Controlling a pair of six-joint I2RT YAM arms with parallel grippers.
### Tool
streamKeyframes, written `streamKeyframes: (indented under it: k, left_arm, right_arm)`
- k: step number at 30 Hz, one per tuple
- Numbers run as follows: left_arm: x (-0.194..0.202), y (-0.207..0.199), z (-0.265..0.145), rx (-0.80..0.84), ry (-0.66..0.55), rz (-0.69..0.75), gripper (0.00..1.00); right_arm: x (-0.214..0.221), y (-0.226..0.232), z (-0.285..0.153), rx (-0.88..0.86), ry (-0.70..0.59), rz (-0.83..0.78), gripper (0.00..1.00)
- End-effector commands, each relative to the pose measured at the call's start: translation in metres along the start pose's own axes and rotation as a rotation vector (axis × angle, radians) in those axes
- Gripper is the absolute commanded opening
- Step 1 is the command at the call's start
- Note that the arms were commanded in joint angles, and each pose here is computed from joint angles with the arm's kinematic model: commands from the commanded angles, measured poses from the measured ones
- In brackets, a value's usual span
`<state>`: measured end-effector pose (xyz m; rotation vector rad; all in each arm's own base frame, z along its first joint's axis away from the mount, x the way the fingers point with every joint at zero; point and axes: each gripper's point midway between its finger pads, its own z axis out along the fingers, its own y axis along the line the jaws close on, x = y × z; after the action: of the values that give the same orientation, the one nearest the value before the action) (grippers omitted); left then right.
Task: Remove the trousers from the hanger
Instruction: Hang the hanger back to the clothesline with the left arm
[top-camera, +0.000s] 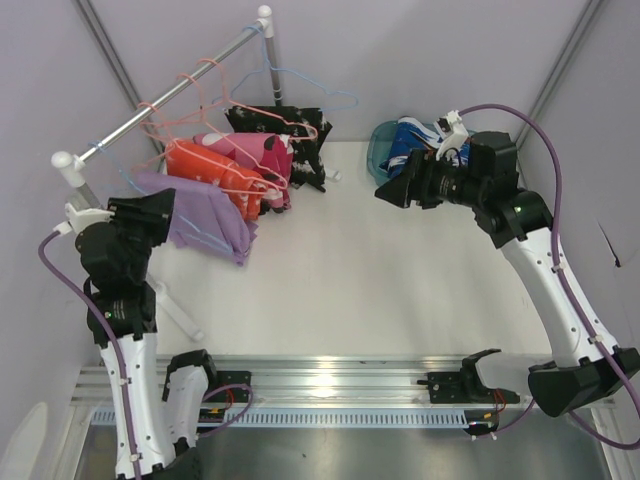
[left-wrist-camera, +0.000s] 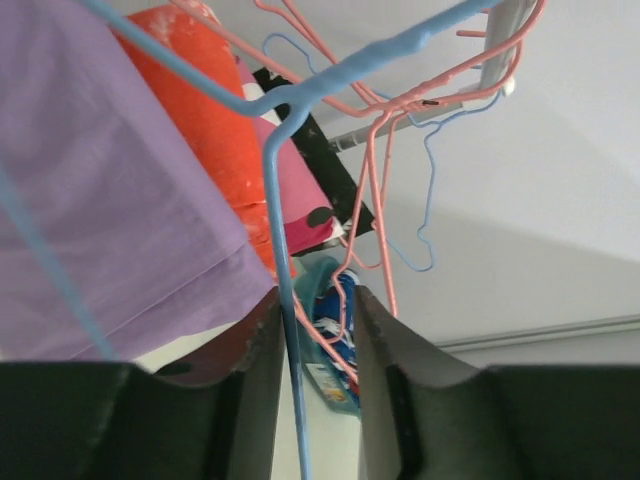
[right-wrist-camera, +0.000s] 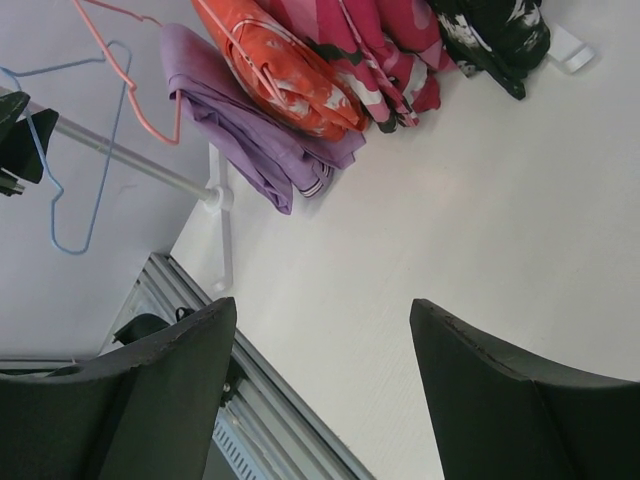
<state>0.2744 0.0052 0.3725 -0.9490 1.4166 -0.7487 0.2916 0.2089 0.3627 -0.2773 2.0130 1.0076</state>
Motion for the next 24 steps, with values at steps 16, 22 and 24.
streamKeyframes:
  k: [16,22,24]
  left_arm:
    - [-0.035,-0.074,-0.093,0.112,-0.088,0.447,0.76]
    - [-0.038,-0.101,-0.104,0.186,-0.065,0.592,0.79]
    - [-0.039,-0.113,-0.101,0.223,-0.049,0.627,0.79]
  right_arm:
    - [-0.039,0.013,0.008,-0.064,-0.099,-0.139,0.8]
    - [-0.042,0.018,0.01,-0.09,-0.11,-0.153,0.8]
    - [-0.04,0.023,0.01,-0.099,-0.111,-0.163,0.81]
